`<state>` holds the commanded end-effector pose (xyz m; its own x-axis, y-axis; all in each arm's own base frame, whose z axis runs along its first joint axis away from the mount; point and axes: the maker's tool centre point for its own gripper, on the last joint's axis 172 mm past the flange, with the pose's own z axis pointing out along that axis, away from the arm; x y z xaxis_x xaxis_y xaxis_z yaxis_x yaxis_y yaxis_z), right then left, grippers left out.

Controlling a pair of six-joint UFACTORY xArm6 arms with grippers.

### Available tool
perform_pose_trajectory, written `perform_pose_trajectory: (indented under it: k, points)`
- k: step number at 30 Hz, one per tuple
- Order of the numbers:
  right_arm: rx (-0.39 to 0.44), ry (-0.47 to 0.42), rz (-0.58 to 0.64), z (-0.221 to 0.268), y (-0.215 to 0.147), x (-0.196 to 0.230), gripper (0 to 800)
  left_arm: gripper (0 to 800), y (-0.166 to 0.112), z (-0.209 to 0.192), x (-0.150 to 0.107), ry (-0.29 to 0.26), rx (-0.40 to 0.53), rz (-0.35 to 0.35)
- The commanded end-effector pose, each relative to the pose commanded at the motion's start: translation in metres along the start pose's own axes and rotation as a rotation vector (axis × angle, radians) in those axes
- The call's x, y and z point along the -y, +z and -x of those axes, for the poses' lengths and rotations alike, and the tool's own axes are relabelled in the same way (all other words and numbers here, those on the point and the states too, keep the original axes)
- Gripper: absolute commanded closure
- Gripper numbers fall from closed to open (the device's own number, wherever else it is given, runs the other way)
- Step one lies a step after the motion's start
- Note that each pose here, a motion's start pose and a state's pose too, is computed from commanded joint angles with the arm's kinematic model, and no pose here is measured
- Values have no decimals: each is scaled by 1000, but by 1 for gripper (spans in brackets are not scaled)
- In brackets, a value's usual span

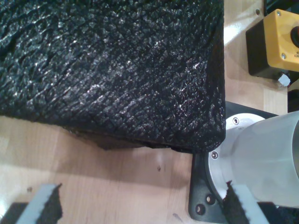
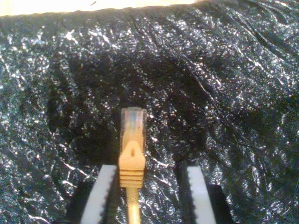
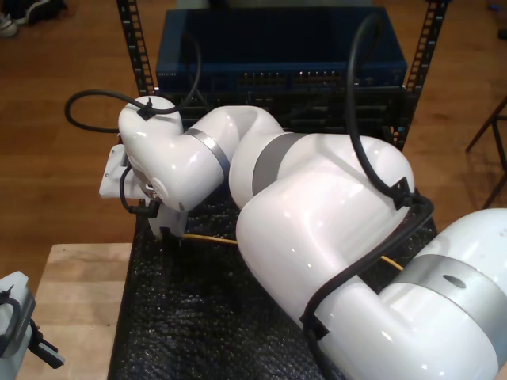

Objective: Grab the cable and plug it in

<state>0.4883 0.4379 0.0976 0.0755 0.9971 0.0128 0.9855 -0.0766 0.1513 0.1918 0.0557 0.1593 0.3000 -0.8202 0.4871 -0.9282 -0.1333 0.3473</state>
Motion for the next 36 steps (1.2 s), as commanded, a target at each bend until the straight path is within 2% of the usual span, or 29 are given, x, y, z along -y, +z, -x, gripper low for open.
perform_pose_trajectory:
  k: [13,16,19,22,30,36]
  points:
    - [-1,-1,1,-1,-2,0,585,0,0,0,0,0,0,0]
    - [-2,-3,1,-1,-2,1,632,0,0,0,0,0,1,1]
    - [-2,-16,5,-6,-3,5,743,0,0,0,0,0,0,0]
    - [0,-27,14,-7,-5,5,774,0,0,0,0,0,-1,1]
    - [-22,-88,34,-3,-30,-6,797,0,0,-1,-1,2,-4,7]
    - [32,-113,-11,27,-36,-6,797,0,1,-3,-2,8,-4,14]
